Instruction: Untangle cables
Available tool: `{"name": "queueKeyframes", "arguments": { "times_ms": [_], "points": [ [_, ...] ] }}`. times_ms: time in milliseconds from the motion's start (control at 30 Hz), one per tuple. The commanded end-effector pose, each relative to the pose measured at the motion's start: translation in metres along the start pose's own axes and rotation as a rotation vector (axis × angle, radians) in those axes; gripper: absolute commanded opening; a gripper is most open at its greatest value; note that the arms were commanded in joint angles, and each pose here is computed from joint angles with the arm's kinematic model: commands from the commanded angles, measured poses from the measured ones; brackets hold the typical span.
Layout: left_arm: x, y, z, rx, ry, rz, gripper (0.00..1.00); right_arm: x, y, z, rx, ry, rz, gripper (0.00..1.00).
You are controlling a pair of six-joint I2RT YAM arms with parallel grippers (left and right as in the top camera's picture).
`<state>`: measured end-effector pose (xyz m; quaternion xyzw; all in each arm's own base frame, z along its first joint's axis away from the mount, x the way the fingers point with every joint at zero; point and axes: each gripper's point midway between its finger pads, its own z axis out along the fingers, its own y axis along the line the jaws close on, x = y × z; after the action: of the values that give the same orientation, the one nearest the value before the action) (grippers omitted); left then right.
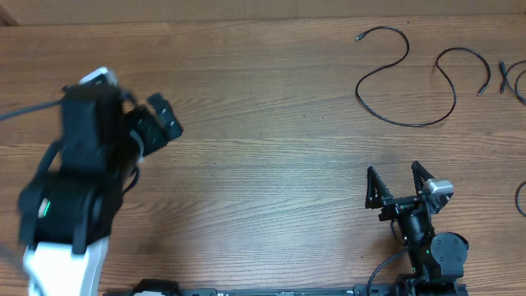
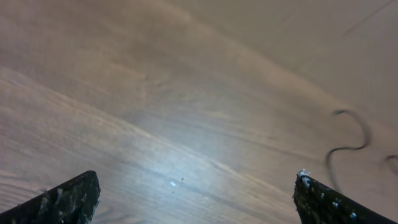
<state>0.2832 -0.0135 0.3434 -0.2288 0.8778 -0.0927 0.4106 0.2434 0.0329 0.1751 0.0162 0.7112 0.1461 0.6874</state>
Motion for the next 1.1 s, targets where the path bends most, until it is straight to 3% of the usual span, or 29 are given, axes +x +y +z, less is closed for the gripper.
{"name": "queueKeyframes", "arguments": {
  "times_ms": [0,333,567,733,1000,1067],
  "points": [
    [-0.004,0.001,-0.040,0.070,-0.091,-0.021,0.99,0.002,0.000,0.000,-0.004,-0.002,-0.005,1.00],
    [0.000,0.018,-0.143,0.233,-0.341,-0.054,1.00,0.002,0.000,0.000,-0.004,-0.002,-0.005,1.00],
    [0.024,0.042,-0.207,0.332,-0.492,-0.074,0.99,0.002,0.000,0.000,-0.004,-0.002,-0.005,1.00],
    [0.061,0.068,-0.218,0.315,-0.467,-0.071,1.00,0.002,0.000,0.000,-0.004,-0.002,-0.005,1.00],
    [0.143,0.118,-0.198,0.154,-0.219,-0.038,0.99,0.002,0.000,0.000,-0.004,-0.002,-0.005,1.00],
    [0.145,0.119,-0.197,0.152,-0.224,-0.026,0.99,0.002,0.000,0.000,-0.004,-0.002,-0.005,1.00]
  ]
}}
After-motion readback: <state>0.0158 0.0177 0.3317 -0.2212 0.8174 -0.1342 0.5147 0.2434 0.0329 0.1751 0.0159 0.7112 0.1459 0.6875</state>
